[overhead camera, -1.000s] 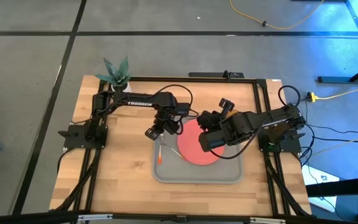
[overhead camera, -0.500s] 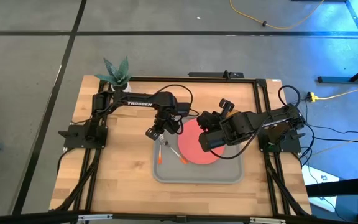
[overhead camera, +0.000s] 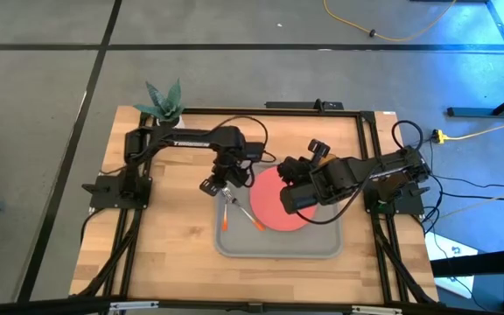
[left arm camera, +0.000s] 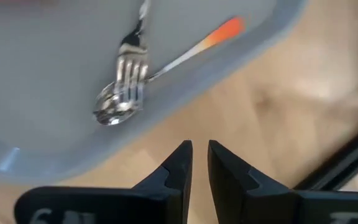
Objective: Pick and place plate/cup/fork/spoon on tray
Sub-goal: Adjust the orange fork
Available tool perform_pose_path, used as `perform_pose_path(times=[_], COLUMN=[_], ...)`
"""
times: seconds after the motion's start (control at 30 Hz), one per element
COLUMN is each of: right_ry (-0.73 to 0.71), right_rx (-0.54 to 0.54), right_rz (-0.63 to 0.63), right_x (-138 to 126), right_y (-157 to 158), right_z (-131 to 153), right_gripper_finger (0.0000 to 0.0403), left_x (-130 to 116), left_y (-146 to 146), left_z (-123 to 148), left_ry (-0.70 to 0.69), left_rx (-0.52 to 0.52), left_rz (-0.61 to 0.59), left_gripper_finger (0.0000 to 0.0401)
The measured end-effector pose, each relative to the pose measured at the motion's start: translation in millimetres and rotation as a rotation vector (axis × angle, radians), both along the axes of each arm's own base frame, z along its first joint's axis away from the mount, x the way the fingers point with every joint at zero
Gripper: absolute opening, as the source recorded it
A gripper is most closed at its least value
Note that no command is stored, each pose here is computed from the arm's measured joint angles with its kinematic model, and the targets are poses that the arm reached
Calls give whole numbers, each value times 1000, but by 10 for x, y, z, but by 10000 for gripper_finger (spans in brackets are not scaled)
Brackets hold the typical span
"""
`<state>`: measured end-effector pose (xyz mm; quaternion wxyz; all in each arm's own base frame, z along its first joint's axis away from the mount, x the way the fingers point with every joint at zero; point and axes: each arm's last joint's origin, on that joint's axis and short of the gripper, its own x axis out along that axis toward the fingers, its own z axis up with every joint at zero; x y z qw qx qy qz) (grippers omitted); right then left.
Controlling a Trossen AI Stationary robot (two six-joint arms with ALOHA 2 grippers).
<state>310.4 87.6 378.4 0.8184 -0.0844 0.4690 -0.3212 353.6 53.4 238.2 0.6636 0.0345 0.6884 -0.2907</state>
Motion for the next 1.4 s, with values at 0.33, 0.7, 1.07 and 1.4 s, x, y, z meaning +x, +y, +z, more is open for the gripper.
perform_pose_path(times=[0.33, 0.7, 1.07, 1.4], right_ry=[33, -30, -191, -346], right_rx=[16, 217, 365, 467], right_rz=[-57, 32, 124, 129], right_x=[-227, -195, 172, 609], right_y=[128, 288, 222, 149], right_z=[-353, -768, -956, -1170], right_gripper_finger=[9, 9, 26, 52], left_x=[-268, -745, -1301, -1756], left_y=[-15, -199, -496, -697], left_z=[721, 1423, 1856, 2070], left_ry=[-324, -575, -692, -746], left_rx=[-28, 28, 31, -44], left_rz=[71, 214, 335, 361], left_gripper_finger=[45, 45, 45, 45])
